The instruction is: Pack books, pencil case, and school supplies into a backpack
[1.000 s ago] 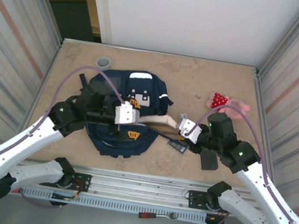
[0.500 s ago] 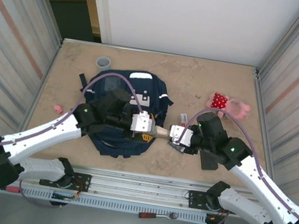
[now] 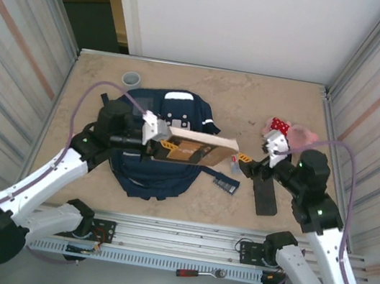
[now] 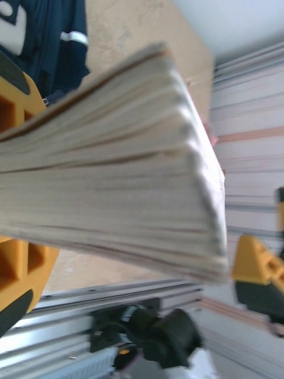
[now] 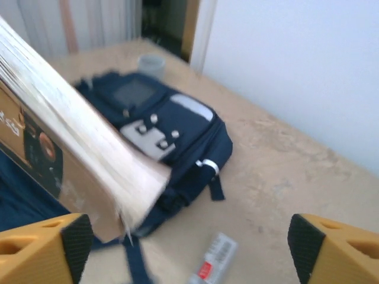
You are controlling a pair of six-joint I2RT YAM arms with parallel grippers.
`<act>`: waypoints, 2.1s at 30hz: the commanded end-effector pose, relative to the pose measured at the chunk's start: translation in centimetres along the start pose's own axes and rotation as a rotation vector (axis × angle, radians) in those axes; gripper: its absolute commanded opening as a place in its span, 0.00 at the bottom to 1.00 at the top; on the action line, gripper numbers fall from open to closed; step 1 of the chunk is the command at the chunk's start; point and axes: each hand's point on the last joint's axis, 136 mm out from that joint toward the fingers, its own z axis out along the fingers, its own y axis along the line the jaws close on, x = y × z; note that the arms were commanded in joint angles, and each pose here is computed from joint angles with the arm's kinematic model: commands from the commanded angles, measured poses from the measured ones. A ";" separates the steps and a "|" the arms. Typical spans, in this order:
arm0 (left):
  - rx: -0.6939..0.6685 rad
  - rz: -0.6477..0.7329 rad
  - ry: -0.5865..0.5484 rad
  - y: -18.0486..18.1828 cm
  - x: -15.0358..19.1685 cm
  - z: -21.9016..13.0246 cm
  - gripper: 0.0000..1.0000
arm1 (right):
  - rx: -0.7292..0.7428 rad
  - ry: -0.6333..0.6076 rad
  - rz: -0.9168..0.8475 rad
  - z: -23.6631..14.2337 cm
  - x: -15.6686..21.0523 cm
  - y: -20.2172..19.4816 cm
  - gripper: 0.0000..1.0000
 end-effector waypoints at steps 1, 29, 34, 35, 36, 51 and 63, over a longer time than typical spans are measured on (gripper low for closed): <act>0.091 0.027 -0.204 -1.8 -5.4 -1.9 0.00 | -0.063 -0.160 0.270 -0.8 -1.5 0.8 0.95; 0.099 -0.091 -0.226 -0.7 -6.8 -1.5 0.32 | -0.776 -0.201 0.284 0.5 -6.3 8.6 0.00; -0.152 -0.040 -0.097 2.0 -4.0 -2.4 0.67 | -0.481 -0.242 0.392 2.0 -5.4 3.3 0.00; -0.195 -0.021 -0.066 2.4 -3.4 -2.7 0.72 | -0.414 -0.245 0.432 2.3 -4.9 2.0 0.00; -0.240 0.003 -0.023 2.7 -2.6 -3.1 0.76 | -0.345 -0.243 0.480 2.6 -4.3 0.8 0.00; -0.185 0.235 0.630 0.8 11.4 -3.9 0.94 | -0.025 0.026 0.799 3.5 1.3 -2.3 0.00; -0.121 0.222 0.850 1.4 17.1 -1.7 0.97 | 0.014 0.079 0.791 3.7 2.9 -1.6 0.00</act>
